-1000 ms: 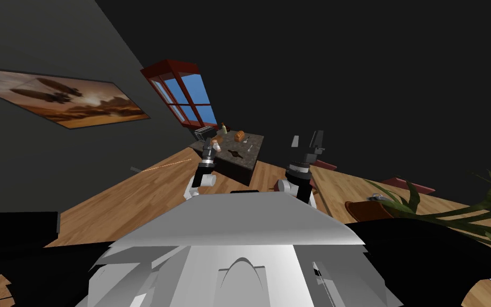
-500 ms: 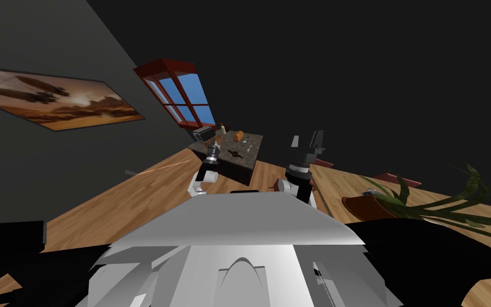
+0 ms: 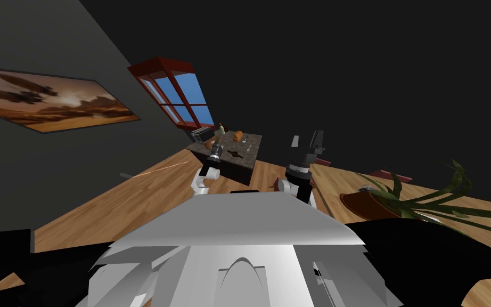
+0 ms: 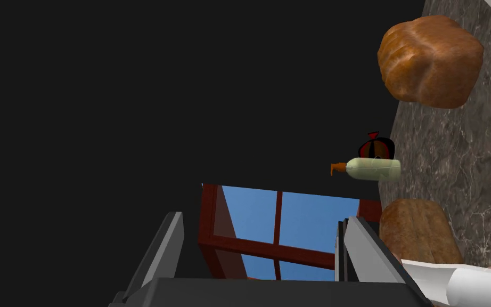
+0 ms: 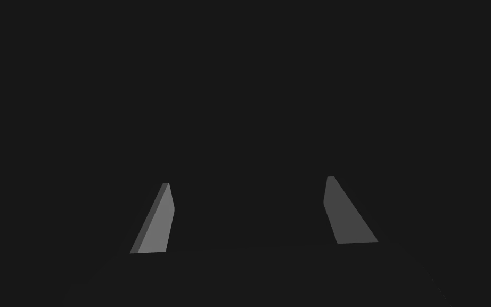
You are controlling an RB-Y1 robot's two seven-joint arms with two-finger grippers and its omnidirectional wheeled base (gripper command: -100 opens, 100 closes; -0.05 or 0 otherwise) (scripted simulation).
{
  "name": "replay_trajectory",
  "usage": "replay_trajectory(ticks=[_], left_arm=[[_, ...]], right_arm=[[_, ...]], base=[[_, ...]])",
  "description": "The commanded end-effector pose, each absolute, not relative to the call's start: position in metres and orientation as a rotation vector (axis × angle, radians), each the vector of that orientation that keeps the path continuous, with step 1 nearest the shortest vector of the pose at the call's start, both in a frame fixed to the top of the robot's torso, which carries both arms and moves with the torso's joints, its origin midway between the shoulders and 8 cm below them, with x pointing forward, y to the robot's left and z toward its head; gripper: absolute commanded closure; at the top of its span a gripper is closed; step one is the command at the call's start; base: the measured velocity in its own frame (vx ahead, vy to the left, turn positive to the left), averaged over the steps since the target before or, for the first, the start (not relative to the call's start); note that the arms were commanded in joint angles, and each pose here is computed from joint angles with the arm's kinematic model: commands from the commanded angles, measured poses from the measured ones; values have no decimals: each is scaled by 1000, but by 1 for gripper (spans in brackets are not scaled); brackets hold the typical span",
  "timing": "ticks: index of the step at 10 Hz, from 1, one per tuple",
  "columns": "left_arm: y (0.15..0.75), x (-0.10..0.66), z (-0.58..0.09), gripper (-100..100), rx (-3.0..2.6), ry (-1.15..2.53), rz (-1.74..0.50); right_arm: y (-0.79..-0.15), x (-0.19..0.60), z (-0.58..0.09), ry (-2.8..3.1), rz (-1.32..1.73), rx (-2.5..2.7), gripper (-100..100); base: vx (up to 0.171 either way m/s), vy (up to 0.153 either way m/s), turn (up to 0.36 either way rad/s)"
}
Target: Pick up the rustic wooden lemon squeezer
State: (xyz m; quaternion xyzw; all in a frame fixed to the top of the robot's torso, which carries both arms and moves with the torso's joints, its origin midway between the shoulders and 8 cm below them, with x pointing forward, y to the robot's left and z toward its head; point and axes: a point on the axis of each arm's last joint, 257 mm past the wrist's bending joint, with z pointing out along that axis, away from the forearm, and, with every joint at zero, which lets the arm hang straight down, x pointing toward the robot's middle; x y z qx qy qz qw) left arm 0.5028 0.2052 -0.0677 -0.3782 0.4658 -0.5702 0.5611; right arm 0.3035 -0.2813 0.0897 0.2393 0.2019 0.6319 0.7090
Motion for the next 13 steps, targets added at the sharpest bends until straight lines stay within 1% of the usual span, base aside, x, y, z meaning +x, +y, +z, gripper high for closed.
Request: replay_trajectory(ticks=[1, 6, 8, 13], left_arm=[[203, 508, -79, -100, -931, 1135, -1336], [177, 538, -104, -100, -1043, 1238, -1363], [178, 539, -112, -100, -1069, 1262, -1344], [149, 562, -138, -100, -1189, 1371, -1352]], right_arm=[[-281, 303, 90, 448, 1403, 531, 0], [-281, 303, 90, 448, 1403, 531, 0], [-281, 303, 90, 448, 1403, 531, 0], [-281, 303, 90, 448, 1403, 531, 0]], base=[[-4, 37, -52], [2, 40, -64], [-3, 29, -16], [-4, 40, -57]])
